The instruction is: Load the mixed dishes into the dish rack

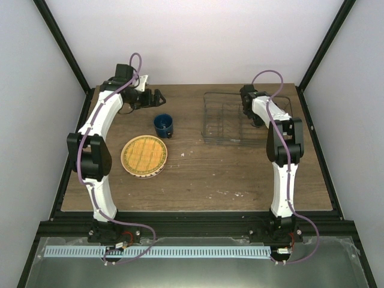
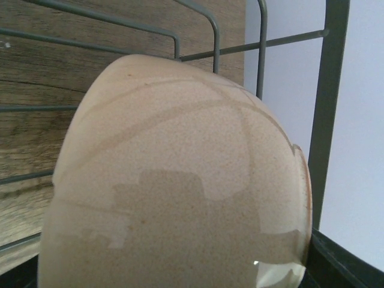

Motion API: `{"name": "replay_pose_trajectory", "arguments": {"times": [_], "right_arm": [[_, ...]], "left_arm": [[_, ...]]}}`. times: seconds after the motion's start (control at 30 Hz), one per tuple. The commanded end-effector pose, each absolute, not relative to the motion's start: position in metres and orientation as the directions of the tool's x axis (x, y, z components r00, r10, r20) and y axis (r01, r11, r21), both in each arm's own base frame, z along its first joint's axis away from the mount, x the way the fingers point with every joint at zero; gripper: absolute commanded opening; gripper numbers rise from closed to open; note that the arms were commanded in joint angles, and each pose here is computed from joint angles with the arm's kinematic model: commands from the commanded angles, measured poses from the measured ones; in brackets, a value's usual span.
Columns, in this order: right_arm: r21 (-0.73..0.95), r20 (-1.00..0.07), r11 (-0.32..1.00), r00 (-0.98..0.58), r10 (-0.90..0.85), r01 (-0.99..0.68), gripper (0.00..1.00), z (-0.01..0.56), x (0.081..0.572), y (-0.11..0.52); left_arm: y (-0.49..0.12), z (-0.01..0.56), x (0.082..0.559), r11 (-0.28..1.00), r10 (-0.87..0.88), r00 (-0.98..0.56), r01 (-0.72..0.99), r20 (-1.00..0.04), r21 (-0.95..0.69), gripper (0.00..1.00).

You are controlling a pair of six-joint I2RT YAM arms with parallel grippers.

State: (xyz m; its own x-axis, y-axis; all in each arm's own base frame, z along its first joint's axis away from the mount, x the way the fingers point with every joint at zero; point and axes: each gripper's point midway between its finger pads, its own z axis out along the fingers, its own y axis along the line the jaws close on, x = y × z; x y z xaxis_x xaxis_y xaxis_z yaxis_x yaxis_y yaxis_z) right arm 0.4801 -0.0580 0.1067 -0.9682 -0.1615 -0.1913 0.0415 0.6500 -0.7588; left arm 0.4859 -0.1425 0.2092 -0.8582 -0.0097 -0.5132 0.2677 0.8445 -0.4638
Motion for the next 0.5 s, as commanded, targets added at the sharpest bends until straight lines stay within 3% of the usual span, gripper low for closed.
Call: {"name": "replay_pose_trajectory", "arguments": {"times": [0.0, 0.1, 0.2, 0.47], "right_arm": [[-0.819, -0.239, 0.561, -0.961, -0.136, 0.124, 0.59, 0.126, 0.489, -0.081], [-0.819, -0.233, 0.562, -0.963, -0.136, 0.119, 0.75, 0.123, 0.489, -0.082], [-0.81, -0.232, 0.575, -0.963, -0.136, 0.114, 0.98, 0.121, 0.488, -0.08], [-0.763, -0.239, 0.64, -0.96, -0.144, 0.093, 1.0, 0.114, 0.489, -0.069]], "left_arm": [[-0.144, 0.213, 0.492, 0.83, -0.011, -0.851, 0.285, -0.525, -0.48, 1.0], [-0.145, 0.211, 0.492, 0.827, -0.009, -0.853, 0.287, -0.521, -0.484, 1.0], [-0.145, 0.211, 0.493, 0.827, -0.011, -0.854, 0.284, -0.519, -0.485, 1.0], [-0.146, 0.208, 0.495, 0.827, -0.012, -0.858, 0.28, -0.514, -0.487, 1.0]]}}
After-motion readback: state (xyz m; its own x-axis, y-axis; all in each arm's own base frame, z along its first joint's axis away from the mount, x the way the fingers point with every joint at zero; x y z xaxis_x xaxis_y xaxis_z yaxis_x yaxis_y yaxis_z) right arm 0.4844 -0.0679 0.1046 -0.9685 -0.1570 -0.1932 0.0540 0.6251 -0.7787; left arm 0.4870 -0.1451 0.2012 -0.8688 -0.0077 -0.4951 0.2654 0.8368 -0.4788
